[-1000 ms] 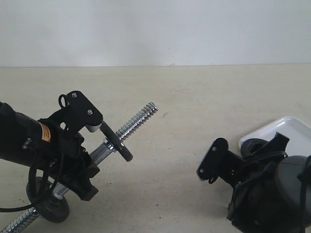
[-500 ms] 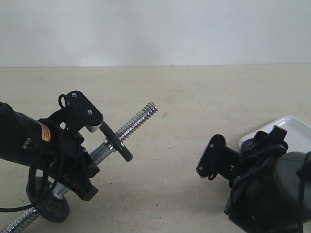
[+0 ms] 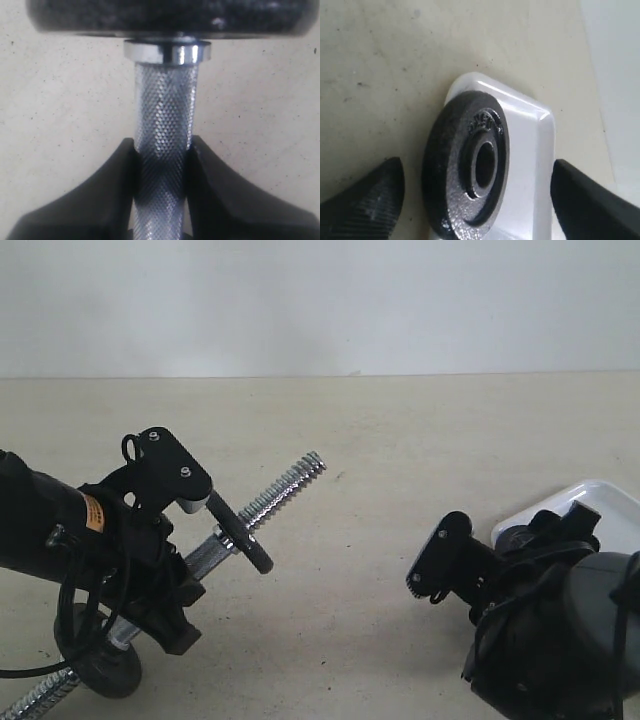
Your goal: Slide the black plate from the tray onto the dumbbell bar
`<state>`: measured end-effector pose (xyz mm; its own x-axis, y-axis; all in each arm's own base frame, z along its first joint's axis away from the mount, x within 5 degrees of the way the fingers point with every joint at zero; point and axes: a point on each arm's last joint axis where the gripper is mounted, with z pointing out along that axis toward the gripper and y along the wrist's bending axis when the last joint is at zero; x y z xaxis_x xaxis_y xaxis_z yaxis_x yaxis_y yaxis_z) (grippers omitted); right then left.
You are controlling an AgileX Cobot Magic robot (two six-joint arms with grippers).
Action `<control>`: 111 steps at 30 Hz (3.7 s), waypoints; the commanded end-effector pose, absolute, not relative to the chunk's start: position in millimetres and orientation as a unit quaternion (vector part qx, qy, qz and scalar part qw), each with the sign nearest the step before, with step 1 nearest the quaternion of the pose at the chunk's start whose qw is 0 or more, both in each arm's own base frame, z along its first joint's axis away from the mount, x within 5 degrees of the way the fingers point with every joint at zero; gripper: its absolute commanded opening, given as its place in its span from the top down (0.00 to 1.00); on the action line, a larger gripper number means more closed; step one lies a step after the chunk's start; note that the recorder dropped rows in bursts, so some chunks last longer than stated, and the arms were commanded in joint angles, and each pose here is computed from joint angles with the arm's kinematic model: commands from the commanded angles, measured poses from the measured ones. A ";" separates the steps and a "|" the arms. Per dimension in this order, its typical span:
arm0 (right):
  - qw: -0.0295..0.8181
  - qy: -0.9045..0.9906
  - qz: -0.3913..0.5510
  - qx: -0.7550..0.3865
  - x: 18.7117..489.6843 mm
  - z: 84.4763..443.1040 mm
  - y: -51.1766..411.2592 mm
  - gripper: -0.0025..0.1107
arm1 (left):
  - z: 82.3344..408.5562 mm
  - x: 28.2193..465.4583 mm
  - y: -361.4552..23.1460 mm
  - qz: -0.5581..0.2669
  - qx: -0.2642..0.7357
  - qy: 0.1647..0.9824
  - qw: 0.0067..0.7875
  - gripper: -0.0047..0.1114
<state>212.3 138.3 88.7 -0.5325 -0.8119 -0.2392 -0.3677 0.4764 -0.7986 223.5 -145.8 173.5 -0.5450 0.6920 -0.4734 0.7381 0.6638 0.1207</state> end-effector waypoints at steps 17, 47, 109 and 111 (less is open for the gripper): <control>0.269 0.817 -0.341 -0.379 206.7 76.9 136.4 0.30 | 233.0 256.2 -161.9 -0.066 0.349 0.771 0.529 0.92; 0.258 0.828 -0.330 -0.372 221.1 76.2 127.6 0.98 | 233.3 256.4 -162.0 -0.066 0.348 0.770 0.531 0.92; 0.314 0.887 -0.305 -0.145 231.6 143.6 99.9 0.98 | 235.3 257.2 -162.3 -0.067 0.345 0.764 0.541 0.92; 0.325 0.894 -0.279 -0.129 236.1 149.3 101.1 0.98 | 235.3 257.2 -162.3 -0.067 0.345 0.764 0.541 0.92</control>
